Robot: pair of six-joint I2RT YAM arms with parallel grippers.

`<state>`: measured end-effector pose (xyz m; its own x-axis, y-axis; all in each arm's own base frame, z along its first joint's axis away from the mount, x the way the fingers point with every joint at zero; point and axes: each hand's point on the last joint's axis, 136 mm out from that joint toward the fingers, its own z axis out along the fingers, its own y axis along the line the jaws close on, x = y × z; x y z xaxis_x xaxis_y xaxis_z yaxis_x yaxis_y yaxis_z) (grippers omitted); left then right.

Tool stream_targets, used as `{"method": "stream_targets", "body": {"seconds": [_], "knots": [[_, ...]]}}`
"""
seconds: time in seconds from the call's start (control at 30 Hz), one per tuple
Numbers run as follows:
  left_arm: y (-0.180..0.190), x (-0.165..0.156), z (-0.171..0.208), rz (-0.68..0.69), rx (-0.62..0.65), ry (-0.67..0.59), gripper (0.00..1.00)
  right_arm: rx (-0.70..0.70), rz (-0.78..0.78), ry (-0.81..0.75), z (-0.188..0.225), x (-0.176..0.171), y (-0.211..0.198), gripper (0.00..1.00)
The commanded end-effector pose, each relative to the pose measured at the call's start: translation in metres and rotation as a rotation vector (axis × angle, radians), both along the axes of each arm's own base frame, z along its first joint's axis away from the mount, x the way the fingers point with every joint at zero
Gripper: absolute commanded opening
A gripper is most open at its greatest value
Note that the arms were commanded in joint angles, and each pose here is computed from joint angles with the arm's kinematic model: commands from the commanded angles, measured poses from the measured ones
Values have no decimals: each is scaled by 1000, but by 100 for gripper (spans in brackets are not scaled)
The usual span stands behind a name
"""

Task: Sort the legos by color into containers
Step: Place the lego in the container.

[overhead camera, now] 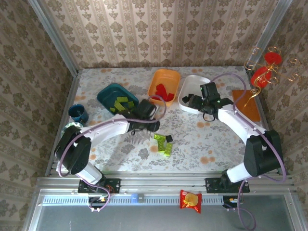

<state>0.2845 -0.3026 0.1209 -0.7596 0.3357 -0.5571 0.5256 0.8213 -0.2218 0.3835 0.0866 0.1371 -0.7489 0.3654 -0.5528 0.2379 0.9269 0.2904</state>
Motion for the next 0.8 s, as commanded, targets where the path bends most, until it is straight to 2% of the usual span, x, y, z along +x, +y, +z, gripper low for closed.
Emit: {"method": "stream_targets", "body": {"seconds": [0.0, 0.23, 0.53, 0.57, 0.63, 0.7, 0.77], "knots": [[-40, 39, 41, -54, -106, -120, 38, 29, -36, -19, 3, -11, -3, 70], [-117, 98, 61, -129, -240, -134, 38, 30, -62, 0, -7, -37, -12, 70], [-174, 130, 32, -179, -288, -54, 42, 37, -61, 13, -14, -56, -15, 70], [-177, 132, 28, -177, -287, -42, 45, 38, -60, 14, -14, -57, -15, 70], [-180, 136, 26, -165, -289, -30, 57, 46, -52, 8, -12, -57, -13, 70], [-179, 139, 36, -155, -311, -36, 69, 50, -36, 5, -11, -57, -10, 70], [-174, 141, 54, -146, -338, -61, 75, 49, -28, 3, -10, -57, -8, 70]]}}
